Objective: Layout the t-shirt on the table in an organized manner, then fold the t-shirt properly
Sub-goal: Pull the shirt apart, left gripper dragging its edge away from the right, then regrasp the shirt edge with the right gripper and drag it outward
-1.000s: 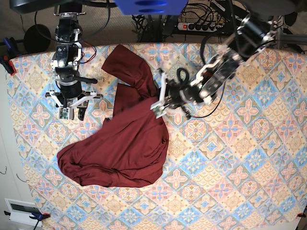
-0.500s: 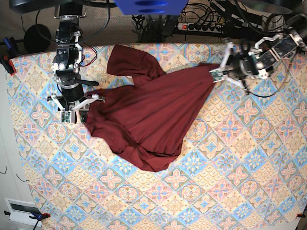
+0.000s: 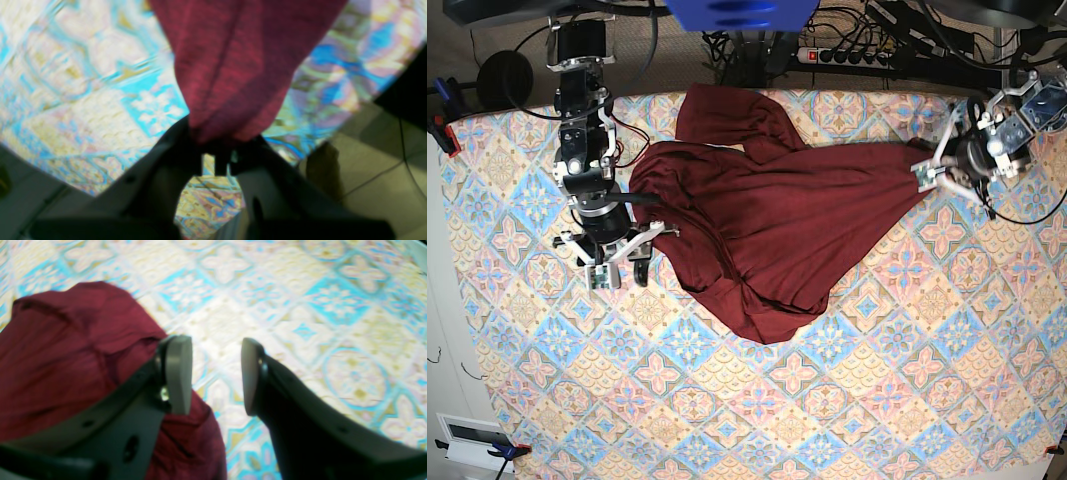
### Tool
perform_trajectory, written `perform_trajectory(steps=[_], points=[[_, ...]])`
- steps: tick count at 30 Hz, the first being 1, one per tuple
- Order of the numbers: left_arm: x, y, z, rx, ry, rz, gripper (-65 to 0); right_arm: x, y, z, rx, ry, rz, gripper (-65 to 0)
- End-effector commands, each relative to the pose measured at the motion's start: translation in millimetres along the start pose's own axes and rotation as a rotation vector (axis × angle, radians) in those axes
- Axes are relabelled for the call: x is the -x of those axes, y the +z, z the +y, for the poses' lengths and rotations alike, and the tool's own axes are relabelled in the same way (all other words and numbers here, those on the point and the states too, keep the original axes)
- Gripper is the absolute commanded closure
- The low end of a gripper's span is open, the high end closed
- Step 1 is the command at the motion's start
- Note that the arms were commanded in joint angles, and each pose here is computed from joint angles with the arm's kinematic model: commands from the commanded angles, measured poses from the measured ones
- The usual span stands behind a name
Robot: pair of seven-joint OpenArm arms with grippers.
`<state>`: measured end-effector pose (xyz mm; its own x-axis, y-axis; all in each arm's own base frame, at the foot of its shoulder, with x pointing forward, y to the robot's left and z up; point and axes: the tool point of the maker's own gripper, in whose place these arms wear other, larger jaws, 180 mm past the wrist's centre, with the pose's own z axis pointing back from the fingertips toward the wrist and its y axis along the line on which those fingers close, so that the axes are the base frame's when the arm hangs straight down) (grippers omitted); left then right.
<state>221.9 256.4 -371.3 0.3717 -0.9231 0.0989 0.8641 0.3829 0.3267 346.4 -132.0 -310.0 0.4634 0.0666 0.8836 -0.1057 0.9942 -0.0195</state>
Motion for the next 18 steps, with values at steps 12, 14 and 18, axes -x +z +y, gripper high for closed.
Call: perform_trajectory(steps=[12, 14, 18], points=[[-42, 30, 51, -0.037, 0.464, -0.27, -12.4, 14, -12, 33, -0.083, 0.055, 0.076, -39.6], [-40, 27, 44, -0.022, 0.47, -0.254, -19.7, 19, -13, 41, -0.103, 0.066, 0.088, -39.6], [-28, 19, 19, 0.032, 0.473, -0.212, -32.5, 47, -21, 49, -0.123, 0.077, 0.165, -39.6]])
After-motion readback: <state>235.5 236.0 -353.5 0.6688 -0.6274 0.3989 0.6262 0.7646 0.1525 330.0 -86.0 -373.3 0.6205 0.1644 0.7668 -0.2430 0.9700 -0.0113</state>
